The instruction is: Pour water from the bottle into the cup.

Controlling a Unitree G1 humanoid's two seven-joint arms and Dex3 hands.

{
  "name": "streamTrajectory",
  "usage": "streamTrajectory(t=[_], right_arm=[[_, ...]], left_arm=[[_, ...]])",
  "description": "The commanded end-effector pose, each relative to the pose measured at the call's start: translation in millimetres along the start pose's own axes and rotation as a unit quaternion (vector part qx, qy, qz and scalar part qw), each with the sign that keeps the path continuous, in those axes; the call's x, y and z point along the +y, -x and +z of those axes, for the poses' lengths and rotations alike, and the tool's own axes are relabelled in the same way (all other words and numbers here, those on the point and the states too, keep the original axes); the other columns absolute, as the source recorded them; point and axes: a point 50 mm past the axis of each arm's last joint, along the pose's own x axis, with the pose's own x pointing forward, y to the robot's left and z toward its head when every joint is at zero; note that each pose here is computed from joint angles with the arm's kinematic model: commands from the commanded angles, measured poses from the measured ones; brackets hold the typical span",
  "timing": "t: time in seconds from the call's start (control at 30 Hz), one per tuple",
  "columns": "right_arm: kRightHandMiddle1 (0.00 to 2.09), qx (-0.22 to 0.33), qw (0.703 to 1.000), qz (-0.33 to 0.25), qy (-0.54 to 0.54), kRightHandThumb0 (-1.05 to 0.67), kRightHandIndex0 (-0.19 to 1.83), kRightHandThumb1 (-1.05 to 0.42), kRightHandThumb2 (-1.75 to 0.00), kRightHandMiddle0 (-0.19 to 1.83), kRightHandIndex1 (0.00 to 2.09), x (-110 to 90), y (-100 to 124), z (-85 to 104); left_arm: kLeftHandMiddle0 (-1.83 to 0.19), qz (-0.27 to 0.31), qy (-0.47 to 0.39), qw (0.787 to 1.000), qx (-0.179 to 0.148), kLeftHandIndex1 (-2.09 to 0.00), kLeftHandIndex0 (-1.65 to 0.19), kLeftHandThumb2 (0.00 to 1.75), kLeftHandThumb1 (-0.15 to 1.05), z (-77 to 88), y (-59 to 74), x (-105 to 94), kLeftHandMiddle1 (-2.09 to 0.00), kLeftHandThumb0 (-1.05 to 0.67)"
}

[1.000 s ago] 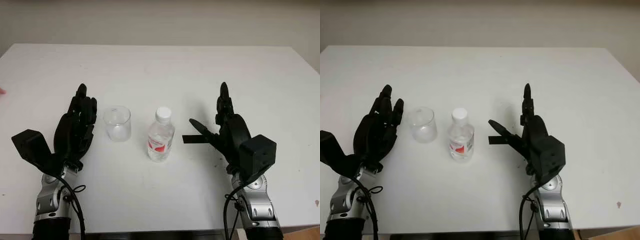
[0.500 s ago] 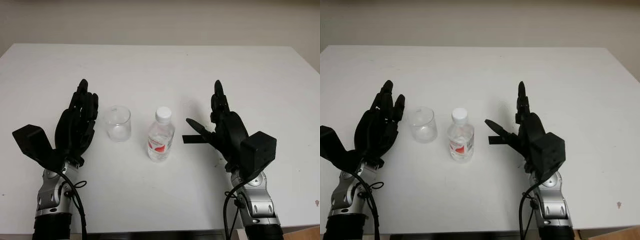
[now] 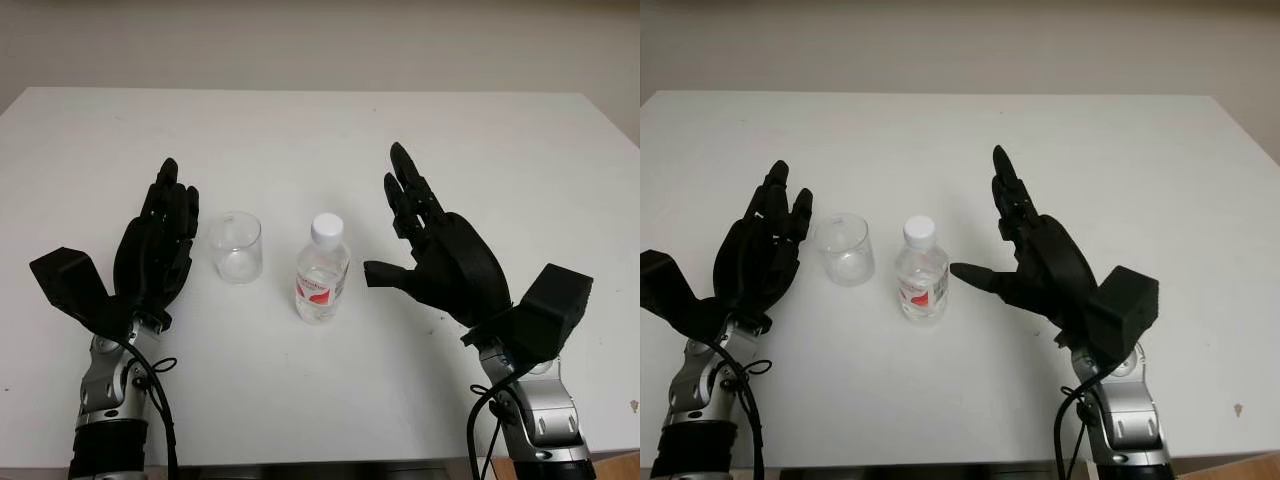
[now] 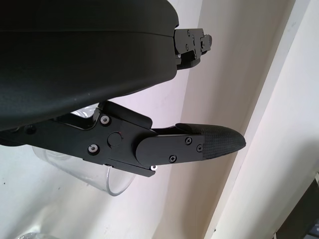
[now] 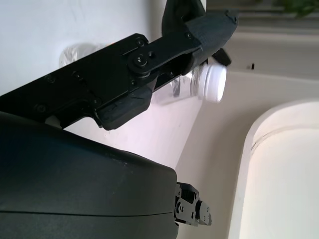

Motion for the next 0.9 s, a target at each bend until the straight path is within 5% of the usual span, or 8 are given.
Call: streamTrajectory(t=[0.0,0.37,0.87], right_arm=[[0.00,0.008,1.000,0.023,0.005,-0.98,-0.19,-0.84,-0.04,-0.19,0.00,8.5,-0.5,-3.2],[0.00,0.062,0.996,0.059,-0.006,-0.92,-0.19,-0.85,-0.06,-0.19,0.00,43.7,-24.9,-38.6],[0.00,0.034,0.997,0.061,-0.018,-0.94,-0.19,-0.85,-0.05,-0.19,0.00,62.4,-33.3,-43.2]], left_arm=[[0.08,-0.003,-0.002,1.000,-0.013,-0.06,0.07,0.42,1.05,5.1,-2.7,-0.9,-0.05,-0.74],[0.08,-0.006,-0.005,1.000,-0.015,-0.06,0.07,0.41,1.05,5.5,-2.5,-2.1,-0.05,-0.74],[0.09,-0.008,0.008,1.000,-0.011,-0.05,0.08,0.40,1.05,-1.8,-3.7,-5.4,-0.05,-0.73]])
